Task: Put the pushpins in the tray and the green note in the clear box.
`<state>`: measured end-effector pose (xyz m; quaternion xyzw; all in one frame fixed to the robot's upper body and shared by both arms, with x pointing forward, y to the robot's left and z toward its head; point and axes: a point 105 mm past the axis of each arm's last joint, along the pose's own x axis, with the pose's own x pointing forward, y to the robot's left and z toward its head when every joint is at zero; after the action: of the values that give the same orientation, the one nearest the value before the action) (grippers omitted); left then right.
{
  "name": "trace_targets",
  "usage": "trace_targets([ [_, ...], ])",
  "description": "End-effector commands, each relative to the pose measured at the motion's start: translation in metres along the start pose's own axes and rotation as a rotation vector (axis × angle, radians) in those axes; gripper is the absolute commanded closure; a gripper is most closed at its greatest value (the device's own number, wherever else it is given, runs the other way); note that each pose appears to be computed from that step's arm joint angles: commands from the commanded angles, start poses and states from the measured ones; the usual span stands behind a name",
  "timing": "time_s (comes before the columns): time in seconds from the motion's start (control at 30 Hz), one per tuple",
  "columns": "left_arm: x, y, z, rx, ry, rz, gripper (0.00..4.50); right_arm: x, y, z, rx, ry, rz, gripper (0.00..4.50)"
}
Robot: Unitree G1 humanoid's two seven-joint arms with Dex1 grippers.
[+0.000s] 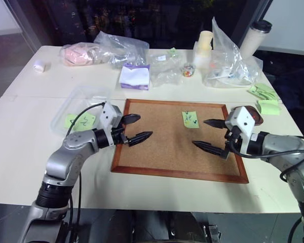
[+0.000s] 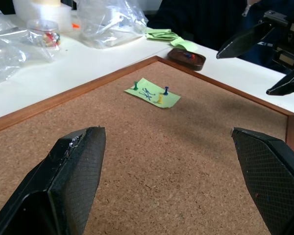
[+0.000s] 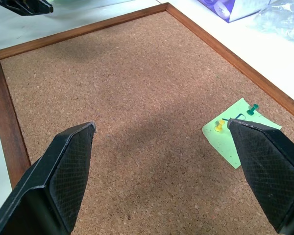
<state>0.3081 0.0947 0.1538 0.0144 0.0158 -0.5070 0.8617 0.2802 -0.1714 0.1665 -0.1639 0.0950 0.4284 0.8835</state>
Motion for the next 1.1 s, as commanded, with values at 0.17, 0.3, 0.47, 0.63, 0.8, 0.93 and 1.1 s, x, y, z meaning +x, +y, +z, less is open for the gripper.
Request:
trace_targets([
  [0.17,0.007,-0.005,0.007,0.048,-0.022,-0.015,0.02,-0.005,-0.005,0.011,-0.041,-0.025,-0.032,0.00],
  [0.3,0.014,-0.007,0.007,0.059,-0.034,-0.019,0.91,-0.003,-0.006,0.011,-0.041,-0.033,-0.041,0.00],
  [0.47,0.028,-0.015,0.002,0.064,-0.042,-0.050,3.35,0.001,-0.013,0.013,-0.035,-0.050,-0.073,0.00],
  [0.63,0.055,-0.013,-0.015,0.115,-0.032,-0.015,4.46,0.012,-0.035,0.013,-0.015,-0.053,-0.171,0.00],
  [0.8,0.078,-0.016,-0.040,0.118,-0.009,0.005,4.46,0.037,-0.064,0.013,0.058,-0.034,-0.300,0.00],
  [0.93,0.084,-0.017,-0.054,0.086,0.000,0.018,4.46,0.058,-0.077,0.012,0.069,0.004,-0.352,0.00],
  [1.1,0.083,-0.013,-0.062,0.085,0.013,0.041,4.50,0.071,-0.089,0.004,0.085,0.040,-0.381,0.54],
])
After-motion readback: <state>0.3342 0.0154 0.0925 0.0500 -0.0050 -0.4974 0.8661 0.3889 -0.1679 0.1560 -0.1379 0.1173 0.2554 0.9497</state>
